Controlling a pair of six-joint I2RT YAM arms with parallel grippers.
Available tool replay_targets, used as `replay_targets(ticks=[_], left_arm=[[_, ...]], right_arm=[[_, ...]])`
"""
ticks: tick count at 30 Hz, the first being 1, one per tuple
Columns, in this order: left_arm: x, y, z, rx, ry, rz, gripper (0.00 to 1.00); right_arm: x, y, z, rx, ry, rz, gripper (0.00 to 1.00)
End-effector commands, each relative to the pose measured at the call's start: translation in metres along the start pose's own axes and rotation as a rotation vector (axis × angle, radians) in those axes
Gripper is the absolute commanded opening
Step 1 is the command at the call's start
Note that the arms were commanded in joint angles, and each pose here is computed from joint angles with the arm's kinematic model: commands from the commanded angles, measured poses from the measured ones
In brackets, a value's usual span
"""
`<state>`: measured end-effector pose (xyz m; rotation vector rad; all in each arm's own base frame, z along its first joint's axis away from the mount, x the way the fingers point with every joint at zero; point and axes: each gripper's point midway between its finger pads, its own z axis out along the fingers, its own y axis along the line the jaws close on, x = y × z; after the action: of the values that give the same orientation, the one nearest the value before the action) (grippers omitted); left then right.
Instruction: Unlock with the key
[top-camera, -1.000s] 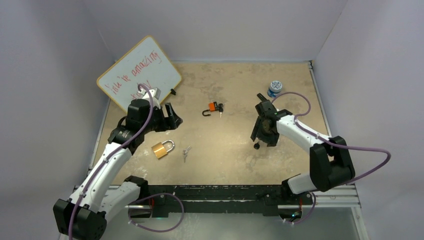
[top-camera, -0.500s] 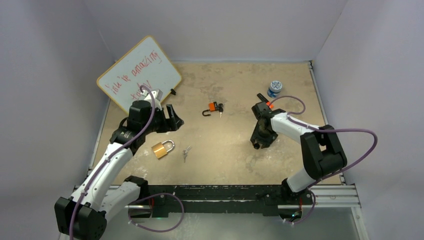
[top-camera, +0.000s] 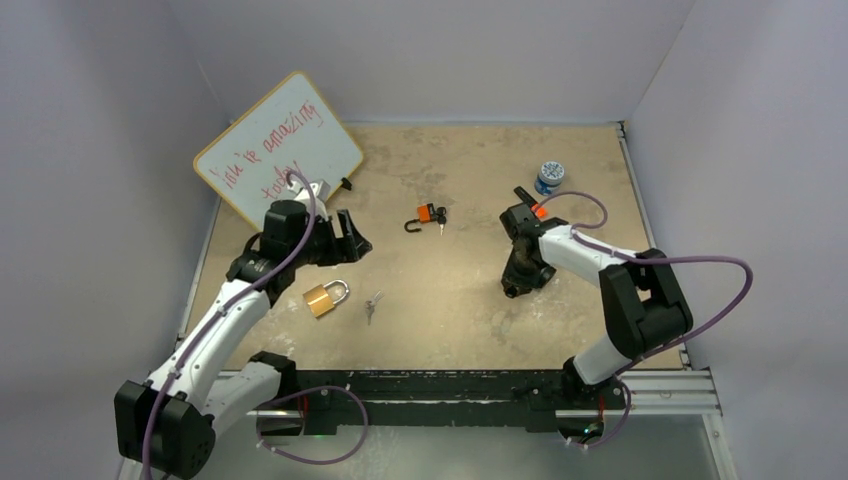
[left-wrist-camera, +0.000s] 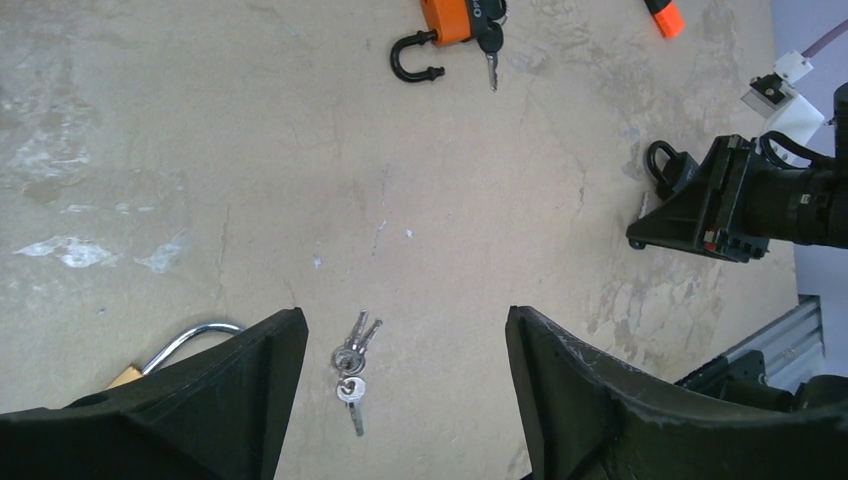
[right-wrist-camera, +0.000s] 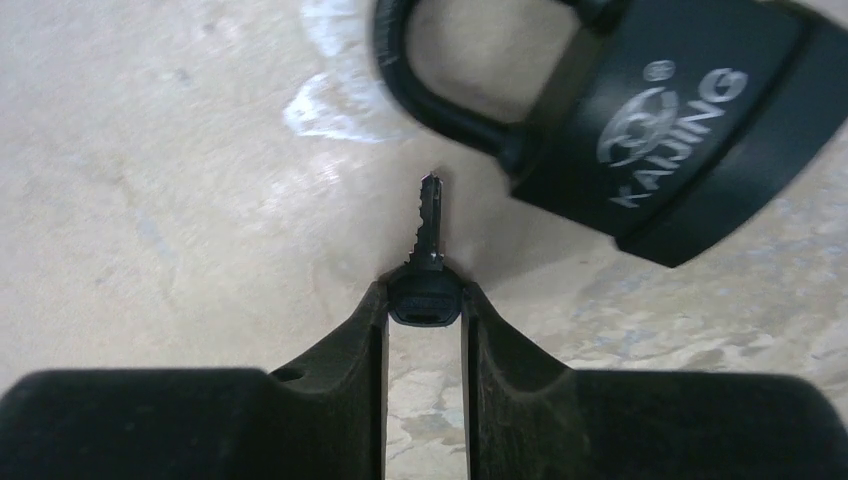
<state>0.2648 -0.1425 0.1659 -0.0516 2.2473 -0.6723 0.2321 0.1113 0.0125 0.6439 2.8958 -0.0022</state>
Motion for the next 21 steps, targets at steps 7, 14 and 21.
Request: replay_targets(ticks=[7, 14, 21], left_arm=[[-0.011, -0.060, 0.031, 0.339, 0.090, -0.076, 0.82], [-0.002, -0.085, 0.044, 0.557, 0.164, -0.068, 0.79], [0.020, -0.082, 0.044, 0.551, 0.180, 0.030, 0.76]], right_arm=[[0.013, 0.084, -0.044, -0.311, -0.165, -0.386, 0.05], [0.056, 0.143, -0.070, -0.588, -0.167, -0.682, 0.05], [0.092, 0.184, -0.094, -0.707, -0.226, -0.883, 0.05]])
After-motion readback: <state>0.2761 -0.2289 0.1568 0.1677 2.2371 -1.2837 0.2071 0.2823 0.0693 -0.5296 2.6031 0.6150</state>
